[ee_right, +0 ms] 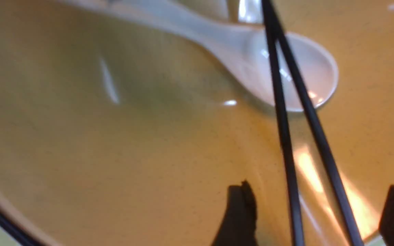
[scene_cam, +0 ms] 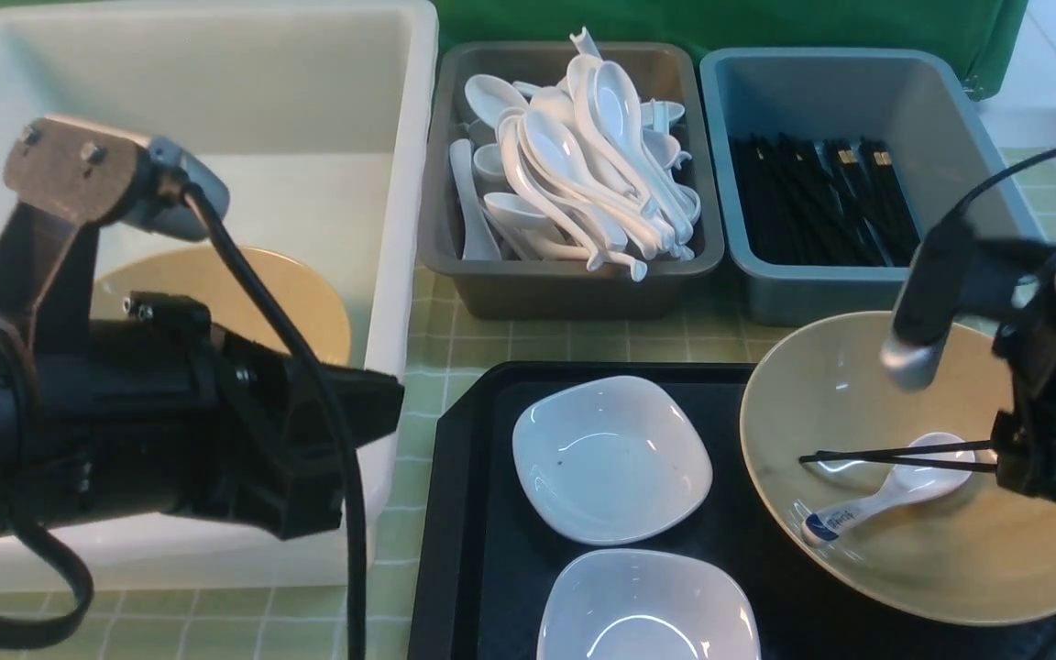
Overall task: On green table put chopsticks spoon bowls plates into blue grey white boxes.
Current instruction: 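Move the grippers toward the tableware on the black tray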
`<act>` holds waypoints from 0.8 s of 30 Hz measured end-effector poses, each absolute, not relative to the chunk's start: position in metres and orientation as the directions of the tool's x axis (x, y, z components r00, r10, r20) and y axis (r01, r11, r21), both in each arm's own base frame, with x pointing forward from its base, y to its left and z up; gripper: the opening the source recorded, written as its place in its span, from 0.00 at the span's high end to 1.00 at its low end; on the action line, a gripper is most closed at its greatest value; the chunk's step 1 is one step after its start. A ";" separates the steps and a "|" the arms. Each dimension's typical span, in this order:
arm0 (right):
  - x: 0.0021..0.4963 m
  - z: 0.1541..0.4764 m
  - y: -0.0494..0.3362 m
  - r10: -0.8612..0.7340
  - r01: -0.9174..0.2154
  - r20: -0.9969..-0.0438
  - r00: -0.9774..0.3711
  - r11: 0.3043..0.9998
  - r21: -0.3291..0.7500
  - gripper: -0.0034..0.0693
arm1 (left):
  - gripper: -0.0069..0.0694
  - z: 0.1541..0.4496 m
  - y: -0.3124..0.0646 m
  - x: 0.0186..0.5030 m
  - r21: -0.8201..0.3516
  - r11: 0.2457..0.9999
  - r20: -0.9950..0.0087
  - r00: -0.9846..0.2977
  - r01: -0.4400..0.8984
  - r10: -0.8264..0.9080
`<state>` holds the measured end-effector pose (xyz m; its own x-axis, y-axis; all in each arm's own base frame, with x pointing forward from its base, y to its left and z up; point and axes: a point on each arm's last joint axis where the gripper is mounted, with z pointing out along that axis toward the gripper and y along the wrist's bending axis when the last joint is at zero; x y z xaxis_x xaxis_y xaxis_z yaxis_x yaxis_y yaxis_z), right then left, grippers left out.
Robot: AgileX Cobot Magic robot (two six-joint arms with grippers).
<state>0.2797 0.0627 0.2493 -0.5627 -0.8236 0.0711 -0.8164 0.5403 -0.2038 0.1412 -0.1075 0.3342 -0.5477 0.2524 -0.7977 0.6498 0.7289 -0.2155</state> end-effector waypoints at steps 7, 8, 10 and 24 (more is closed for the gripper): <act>0.293 0.217 0.063 -0.829 -0.850 0.195 -0.525 0.498 -0.172 0.22 | 0.91 0.332 -0.108 0.139 -0.223 0.719 -0.778 -0.565 0.658 0.276; 0.294 0.216 0.063 -0.828 -0.851 0.198 -0.524 0.497 -0.170 0.22 | 0.91 0.332 -0.108 0.139 -0.223 0.719 -0.778 -0.565 0.658 0.276; 0.295 0.213 0.063 -0.828 -0.852 0.205 -0.522 0.496 -0.165 0.31 | 0.91 0.332 -0.108 0.138 -0.224 0.718 -0.777 -0.565 0.659 0.276; 0.298 0.233 0.070 -0.814 -0.837 0.194 -0.547 0.539 -0.098 0.88 | 0.91 0.332 -0.108 0.138 -0.231 0.717 -0.777 -0.568 0.658 0.271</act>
